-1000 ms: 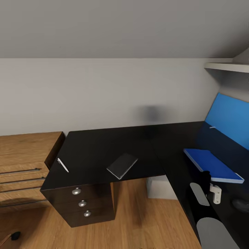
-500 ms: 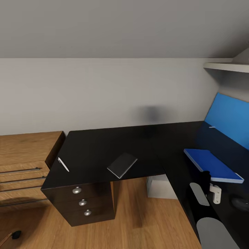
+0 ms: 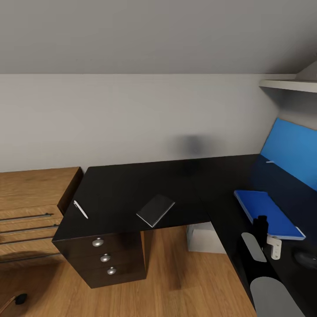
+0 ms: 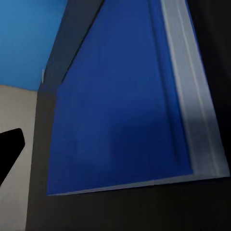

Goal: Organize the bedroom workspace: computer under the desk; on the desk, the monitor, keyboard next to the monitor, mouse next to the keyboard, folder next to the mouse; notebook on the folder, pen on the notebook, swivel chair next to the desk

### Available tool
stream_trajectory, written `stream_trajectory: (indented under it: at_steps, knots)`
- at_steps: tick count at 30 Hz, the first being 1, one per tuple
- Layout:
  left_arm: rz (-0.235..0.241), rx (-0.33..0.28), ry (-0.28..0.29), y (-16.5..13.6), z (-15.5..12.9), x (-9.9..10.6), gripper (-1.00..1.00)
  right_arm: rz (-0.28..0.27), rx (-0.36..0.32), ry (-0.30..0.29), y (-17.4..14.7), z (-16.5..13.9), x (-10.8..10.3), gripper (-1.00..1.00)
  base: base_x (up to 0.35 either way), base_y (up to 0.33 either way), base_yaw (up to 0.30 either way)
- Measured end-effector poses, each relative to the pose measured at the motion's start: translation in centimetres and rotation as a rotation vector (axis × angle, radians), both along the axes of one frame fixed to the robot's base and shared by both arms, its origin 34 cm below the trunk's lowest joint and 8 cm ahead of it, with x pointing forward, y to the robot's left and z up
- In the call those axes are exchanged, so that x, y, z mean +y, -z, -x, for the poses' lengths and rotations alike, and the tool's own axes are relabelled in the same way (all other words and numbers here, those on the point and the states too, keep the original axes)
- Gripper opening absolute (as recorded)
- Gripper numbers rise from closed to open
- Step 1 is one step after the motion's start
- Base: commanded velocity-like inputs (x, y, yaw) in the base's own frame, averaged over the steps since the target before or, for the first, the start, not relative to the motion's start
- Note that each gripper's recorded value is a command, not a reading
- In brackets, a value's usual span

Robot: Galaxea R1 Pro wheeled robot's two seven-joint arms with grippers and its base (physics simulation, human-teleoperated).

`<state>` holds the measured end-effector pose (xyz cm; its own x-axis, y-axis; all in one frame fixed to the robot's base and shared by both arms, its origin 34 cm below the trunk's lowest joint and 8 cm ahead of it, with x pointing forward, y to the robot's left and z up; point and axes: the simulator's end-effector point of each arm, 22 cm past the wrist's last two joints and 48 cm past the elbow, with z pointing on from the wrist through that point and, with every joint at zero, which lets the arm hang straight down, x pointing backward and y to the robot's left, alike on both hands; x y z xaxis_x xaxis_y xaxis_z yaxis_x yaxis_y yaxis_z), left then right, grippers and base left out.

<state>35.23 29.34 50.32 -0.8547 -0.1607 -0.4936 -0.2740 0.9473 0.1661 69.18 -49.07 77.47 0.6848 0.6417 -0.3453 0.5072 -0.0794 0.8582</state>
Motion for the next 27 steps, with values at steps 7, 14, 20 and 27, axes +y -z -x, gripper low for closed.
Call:
stream_trajectory:
  at_steps: [7, 14, 20, 27]
  knots:
    - [-0.001, -0.009, 0.000, -0.08, -0.17, 0.01, 1.00, 0.000, 0.000, 0.000, 0.01, -0.02, 0.01, 1.00, -0.051, 0.000, 0.000]
    - [-0.001, -0.011, 0.000, -0.11, -0.20, 0.01, 1.00, 0.001, 0.000, 0.000, 0.00, -0.01, 0.00, 1.00, -0.079, 0.000, 0.000]
    - [-0.001, -0.010, 0.000, -0.11, -0.19, 0.01, 1.00, 0.000, -0.001, -0.001, -0.01, -0.04, 0.07, 1.00, -0.005, 0.000, 0.000]
    - [0.000, -0.012, 0.002, -0.11, -0.22, -0.04, 1.00, 0.002, -0.005, -0.002, -0.08, -0.11, 0.28, 1.00, 0.000, 0.000, 0.000]
